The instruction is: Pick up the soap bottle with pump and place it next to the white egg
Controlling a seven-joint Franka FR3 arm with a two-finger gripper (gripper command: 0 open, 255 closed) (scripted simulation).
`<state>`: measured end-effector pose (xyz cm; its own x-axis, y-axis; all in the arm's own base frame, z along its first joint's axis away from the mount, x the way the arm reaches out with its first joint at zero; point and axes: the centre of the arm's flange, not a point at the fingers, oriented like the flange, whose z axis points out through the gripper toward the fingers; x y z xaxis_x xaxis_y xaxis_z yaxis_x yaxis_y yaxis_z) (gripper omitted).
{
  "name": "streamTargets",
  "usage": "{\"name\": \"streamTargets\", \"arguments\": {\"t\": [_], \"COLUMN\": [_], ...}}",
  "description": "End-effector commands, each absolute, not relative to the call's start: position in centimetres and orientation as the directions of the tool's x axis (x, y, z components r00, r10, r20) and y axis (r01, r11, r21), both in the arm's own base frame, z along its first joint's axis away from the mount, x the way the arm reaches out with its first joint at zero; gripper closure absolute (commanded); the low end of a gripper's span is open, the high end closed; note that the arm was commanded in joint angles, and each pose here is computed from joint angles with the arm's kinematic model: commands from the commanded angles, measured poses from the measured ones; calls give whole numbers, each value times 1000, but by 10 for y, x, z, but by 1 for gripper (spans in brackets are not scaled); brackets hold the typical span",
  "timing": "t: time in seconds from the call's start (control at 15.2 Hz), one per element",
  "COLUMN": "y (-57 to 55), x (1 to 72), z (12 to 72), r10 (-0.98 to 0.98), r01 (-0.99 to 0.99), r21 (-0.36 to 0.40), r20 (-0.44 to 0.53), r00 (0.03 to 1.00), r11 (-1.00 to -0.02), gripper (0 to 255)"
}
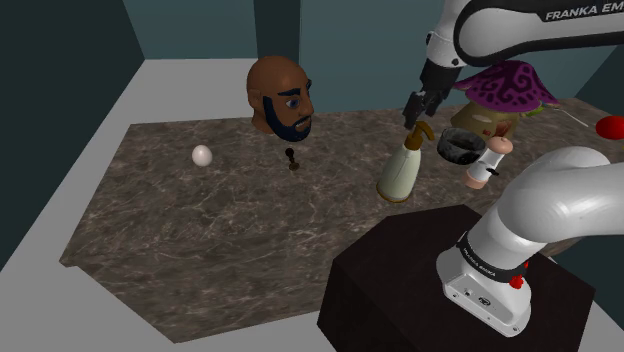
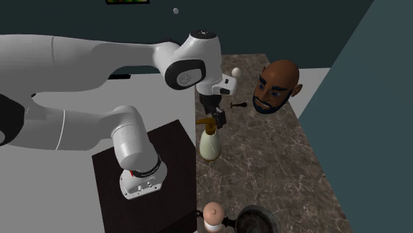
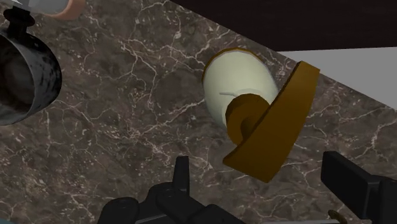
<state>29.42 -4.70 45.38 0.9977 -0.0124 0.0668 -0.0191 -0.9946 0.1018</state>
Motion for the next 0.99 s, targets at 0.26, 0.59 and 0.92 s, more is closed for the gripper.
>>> {"name": "streamTargets", "arguments": {"t": [0.26,0.59,0.92], "y": [-50,-50,-50], "x": [295,295,295], "z": [429,429,429], "r10": [-12,-12,-12], "r01": [-19,-19,-19], "r21": [102,102,102], "r20": [67,67,67], "r00": [998,998,998], "r11": [-995,-995,-995], "gripper": [0,0,255]}}
